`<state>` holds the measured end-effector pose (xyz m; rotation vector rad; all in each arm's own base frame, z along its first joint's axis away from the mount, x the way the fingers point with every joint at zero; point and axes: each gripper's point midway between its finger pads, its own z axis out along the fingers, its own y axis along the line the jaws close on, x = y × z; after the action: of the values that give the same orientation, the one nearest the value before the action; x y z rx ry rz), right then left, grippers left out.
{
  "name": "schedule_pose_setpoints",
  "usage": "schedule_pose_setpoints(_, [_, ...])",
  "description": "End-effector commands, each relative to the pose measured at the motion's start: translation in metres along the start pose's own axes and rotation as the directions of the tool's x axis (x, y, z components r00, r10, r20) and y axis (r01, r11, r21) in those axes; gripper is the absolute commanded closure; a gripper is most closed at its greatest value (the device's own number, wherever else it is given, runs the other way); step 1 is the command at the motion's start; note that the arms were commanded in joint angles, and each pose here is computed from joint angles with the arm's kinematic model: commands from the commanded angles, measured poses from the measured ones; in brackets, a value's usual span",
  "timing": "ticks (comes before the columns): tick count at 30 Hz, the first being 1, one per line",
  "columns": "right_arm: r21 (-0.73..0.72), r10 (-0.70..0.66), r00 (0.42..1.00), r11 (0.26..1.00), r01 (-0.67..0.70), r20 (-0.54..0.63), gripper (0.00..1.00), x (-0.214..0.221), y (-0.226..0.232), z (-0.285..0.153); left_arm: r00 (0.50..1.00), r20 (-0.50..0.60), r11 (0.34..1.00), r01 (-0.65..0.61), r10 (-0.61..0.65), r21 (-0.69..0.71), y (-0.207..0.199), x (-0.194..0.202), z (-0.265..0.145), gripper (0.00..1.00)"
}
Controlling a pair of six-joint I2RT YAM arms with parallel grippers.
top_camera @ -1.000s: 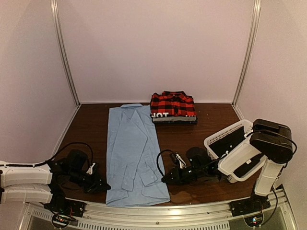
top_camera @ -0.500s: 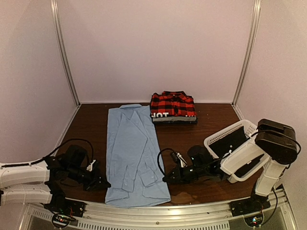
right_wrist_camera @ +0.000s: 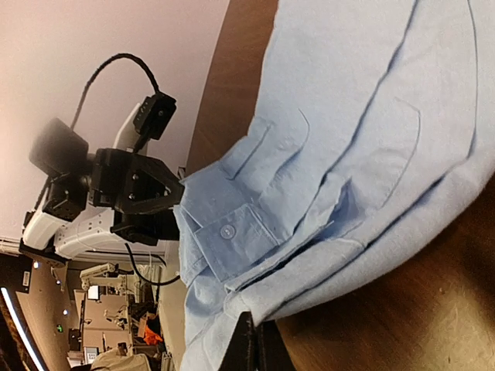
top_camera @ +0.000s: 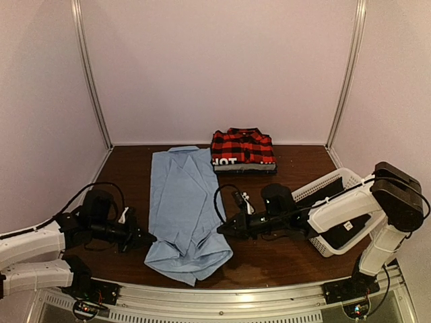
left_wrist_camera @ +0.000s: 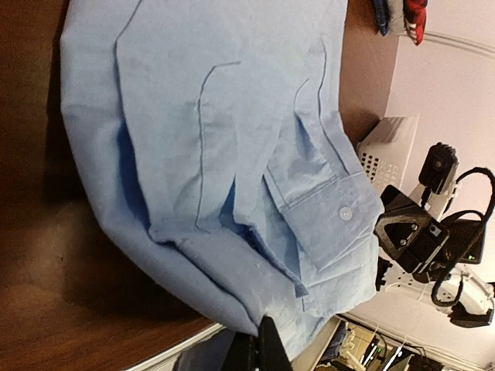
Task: Fold and stack the long sleeve shirts
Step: Pick up the rectangle-folded shirt from the center of the board, then fold the rectangle-folded shirt at the center of the board.
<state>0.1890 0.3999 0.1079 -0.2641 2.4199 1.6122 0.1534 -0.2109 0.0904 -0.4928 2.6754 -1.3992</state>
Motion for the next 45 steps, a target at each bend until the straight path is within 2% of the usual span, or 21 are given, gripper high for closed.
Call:
schedule_pose_setpoints(1, [-0.129, 0.022, 0.996, 0.992, -0.011, 0.084, 1.00, -0.045, 0.032, 0.003, 0.993, 0.120, 0.985, -0.011, -0.009, 0.170, -0.049, -0.043, -0.013, 1.00])
schedule_pose_setpoints(6, [-0.171, 0.078, 0.983, 0.984, -0.048, 0.169, 1.00, -0.097, 0.030, 0.018, 0.975, 0.220, 0.973, -0.014, -0.038, 0.230, -0.061, -0.096, -0.019, 1.00])
schedule_pose_setpoints(11, [-0.130, 0.140, 0.958, 0.985, -0.109, 0.251, 1.00, -0.141, -0.010, 0.034, 0.959, 0.280, 0.981, -0.002, -0.053, 0.195, -0.044, -0.146, -0.007, 1.00])
schedule_pose_setpoints(16, [-0.093, 0.191, 0.941, 0.981, -0.172, 0.281, 1.00, -0.159, -0.048, 0.044, 0.951, 0.307, 0.988, -0.006, -0.043, 0.156, -0.033, -0.176, 0.006, 1.00])
schedule_pose_setpoints(23, [-0.051, 0.204, 0.935, 0.979, -0.198, 0.291, 1.00, -0.162, -0.067, 0.051, 0.948, 0.311, 0.990, 0.018, -0.062, 0.143, -0.025, -0.184, 0.014, 1.00])
schedule_pose_setpoints(31, [-0.009, 0.180, 0.936, 0.983, -0.186, 0.304, 1.00, -0.171, -0.071, 0.050, 0.930, 0.357, 0.994, 0.053, -0.085, 0.098, -0.011, -0.180, 0.006, 1.00])
schedule_pose_setpoints(39, [-0.006, 0.189, 0.928, 0.980, -0.198, 0.321, 1.00, -0.172, -0.073, 0.045, 0.935, 0.342, 0.993, 0.068, -0.097, 0.094, -0.002, -0.178, 0.012, 1.00])
schedule_pose_setpoints(40, [-0.007, 0.187, 0.928, 0.981, -0.195, 0.322, 0.97, -0.172, -0.072, 0.044, 0.934, 0.345, 0.994, 0.067, -0.094, 0.091, -0.002, -0.178, 0.011, 1.00])
schedule_pose_setpoints(42, [-0.009, 0.180, 0.929, 0.982, -0.187, 0.324, 0.86, -0.173, -0.069, 0.042, 0.936, 0.340, 0.994, 0.060, -0.088, 0.092, -0.003, -0.177, 0.011, 1.00])
schedule_pose_setpoints(43, [-0.012, 0.176, 0.929, 0.983, -0.182, 0.324, 0.81, -0.173, -0.067, 0.041, 0.939, 0.333, 0.994, 0.057, -0.085, 0.091, -0.003, -0.176, 0.012, 0.96])
schedule_pose_setpoints(45, [-0.021, 0.169, 0.929, 0.985, -0.172, 0.329, 0.69, -0.175, -0.062, 0.037, 0.946, 0.312, 0.994, 0.060, -0.085, 0.089, 0.000, -0.174, 0.016, 0.80])
